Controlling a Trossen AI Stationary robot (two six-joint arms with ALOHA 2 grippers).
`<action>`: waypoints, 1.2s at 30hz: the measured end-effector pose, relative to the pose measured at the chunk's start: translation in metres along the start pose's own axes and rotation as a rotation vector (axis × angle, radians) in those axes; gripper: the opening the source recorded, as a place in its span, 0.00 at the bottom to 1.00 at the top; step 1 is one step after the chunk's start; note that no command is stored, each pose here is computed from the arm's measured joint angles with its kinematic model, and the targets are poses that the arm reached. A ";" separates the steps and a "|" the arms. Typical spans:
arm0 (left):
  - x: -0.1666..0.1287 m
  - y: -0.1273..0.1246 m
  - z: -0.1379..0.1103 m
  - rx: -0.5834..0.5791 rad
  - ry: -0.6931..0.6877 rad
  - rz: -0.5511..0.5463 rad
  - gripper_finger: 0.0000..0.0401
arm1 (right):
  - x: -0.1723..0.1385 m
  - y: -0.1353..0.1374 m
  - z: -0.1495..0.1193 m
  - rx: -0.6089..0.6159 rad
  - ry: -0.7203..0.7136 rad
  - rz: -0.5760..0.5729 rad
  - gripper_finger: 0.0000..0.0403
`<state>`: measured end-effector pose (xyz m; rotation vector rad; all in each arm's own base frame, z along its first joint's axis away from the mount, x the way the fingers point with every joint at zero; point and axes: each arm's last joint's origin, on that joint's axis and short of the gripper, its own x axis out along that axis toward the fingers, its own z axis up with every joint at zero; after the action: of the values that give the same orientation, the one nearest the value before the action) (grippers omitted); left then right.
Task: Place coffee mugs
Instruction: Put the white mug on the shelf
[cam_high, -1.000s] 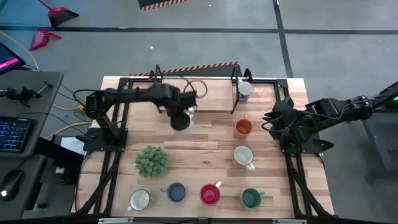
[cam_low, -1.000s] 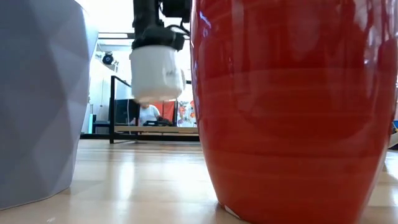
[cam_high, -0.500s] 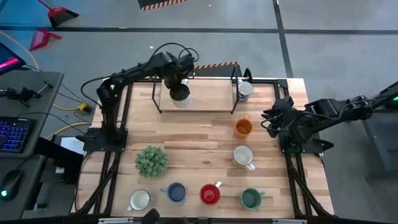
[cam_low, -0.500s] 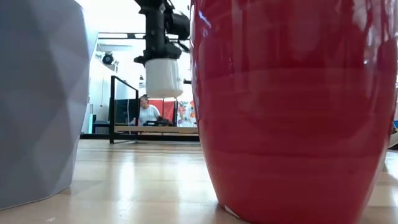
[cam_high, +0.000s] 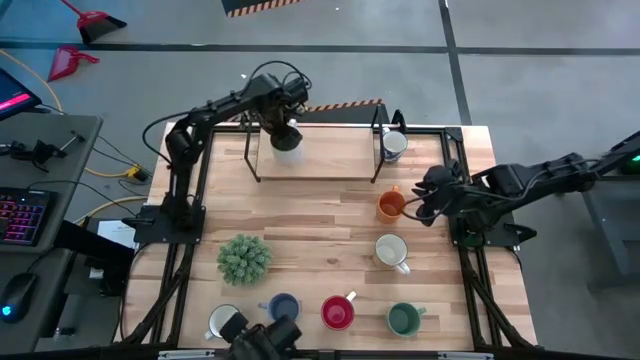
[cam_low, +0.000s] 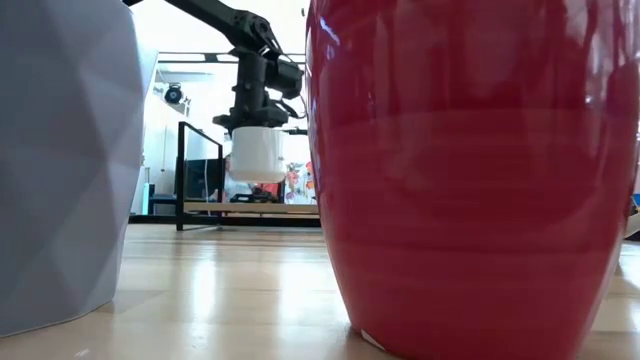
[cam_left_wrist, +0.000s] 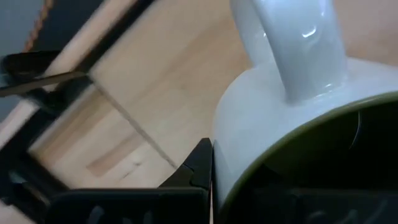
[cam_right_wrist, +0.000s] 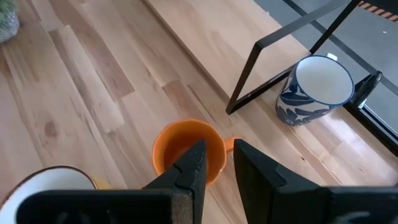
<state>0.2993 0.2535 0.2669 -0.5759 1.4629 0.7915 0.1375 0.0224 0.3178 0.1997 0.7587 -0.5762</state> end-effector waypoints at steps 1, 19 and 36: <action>0.000 0.004 0.001 -0.008 -0.002 0.017 0.02 | 0.001 0.001 0.000 0.000 0.001 0.000 0.17; 0.003 0.025 0.011 0.044 -0.076 0.074 0.02 | 0.006 0.008 0.004 0.003 -0.009 0.008 0.17; 0.039 0.006 0.025 0.270 -0.016 0.035 0.02 | 0.006 0.011 0.007 0.032 -0.039 0.032 0.17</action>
<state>0.3084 0.2811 0.2306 -0.3392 1.5374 0.6113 0.1510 0.0263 0.3186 0.2293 0.7075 -0.5606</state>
